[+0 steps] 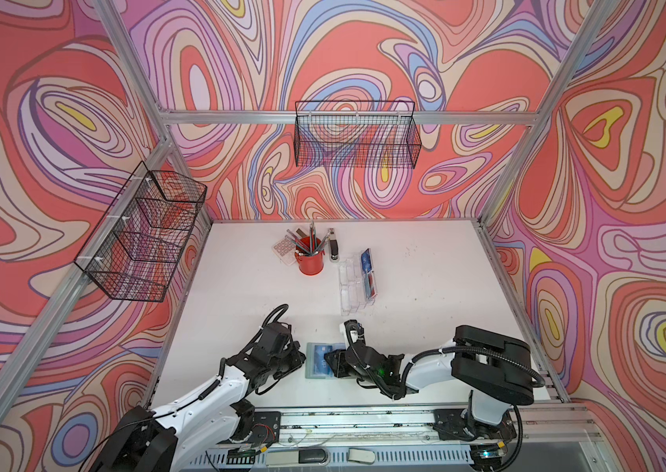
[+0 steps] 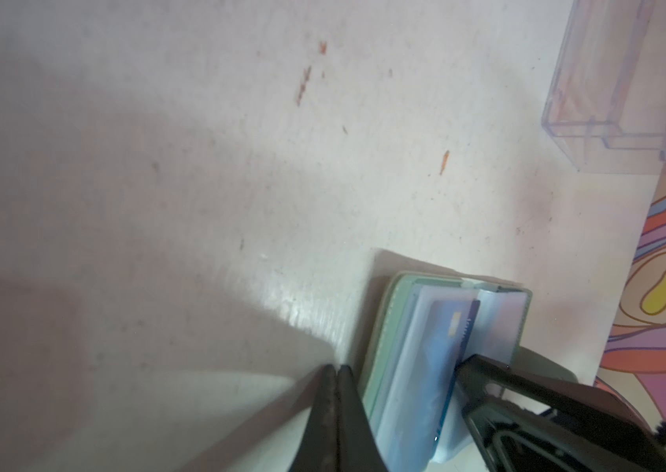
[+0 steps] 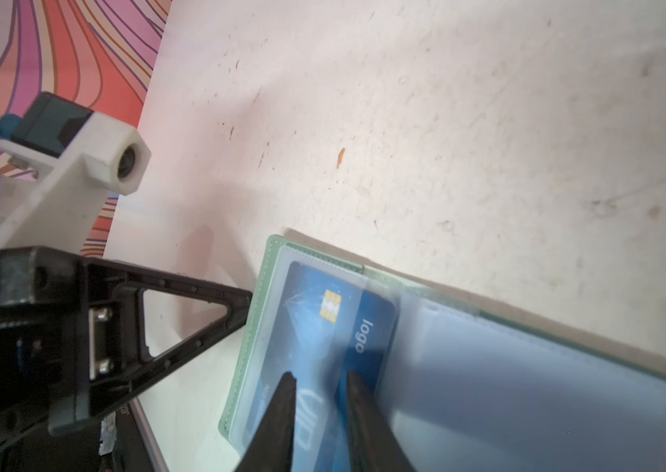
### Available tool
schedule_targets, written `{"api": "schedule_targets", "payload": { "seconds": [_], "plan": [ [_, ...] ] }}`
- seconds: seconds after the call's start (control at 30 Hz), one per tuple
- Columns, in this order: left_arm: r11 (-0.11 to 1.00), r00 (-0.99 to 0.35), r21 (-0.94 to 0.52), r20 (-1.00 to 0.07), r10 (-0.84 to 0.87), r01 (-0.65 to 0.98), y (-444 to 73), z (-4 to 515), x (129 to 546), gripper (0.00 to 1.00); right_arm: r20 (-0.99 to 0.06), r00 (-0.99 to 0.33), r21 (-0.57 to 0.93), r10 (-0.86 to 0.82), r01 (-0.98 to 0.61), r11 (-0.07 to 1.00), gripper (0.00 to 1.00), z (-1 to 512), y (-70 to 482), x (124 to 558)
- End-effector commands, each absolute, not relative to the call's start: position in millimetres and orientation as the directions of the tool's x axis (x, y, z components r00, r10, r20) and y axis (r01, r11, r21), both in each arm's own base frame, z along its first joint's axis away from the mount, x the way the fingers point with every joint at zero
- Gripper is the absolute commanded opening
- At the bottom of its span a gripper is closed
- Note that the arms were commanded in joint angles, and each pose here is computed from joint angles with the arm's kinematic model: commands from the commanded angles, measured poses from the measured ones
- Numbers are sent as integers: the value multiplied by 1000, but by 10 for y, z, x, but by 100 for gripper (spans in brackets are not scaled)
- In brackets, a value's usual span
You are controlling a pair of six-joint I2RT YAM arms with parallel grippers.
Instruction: Put the credit cards into the card holder
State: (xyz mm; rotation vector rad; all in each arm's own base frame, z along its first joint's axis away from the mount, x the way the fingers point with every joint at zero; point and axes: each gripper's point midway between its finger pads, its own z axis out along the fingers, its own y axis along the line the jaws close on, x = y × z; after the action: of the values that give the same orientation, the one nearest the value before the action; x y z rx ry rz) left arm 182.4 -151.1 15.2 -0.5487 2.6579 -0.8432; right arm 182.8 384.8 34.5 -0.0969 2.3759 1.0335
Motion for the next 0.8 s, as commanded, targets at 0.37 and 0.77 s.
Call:
{"api": "schedule_targets", "payload": {
  "seconds": [0.37,0.77],
  "plan": [
    [739,-909,-605,-57,-412,-297,-1579,-20,1638,0,-528,-836,554,149,-207,807,25,276,3594,1867],
    [740,-919,-599,-16,-395,-308,-1645,-128,1642,0,-579,-801,475,151,-182,861,26,384,3443,1910]
  ]
}}
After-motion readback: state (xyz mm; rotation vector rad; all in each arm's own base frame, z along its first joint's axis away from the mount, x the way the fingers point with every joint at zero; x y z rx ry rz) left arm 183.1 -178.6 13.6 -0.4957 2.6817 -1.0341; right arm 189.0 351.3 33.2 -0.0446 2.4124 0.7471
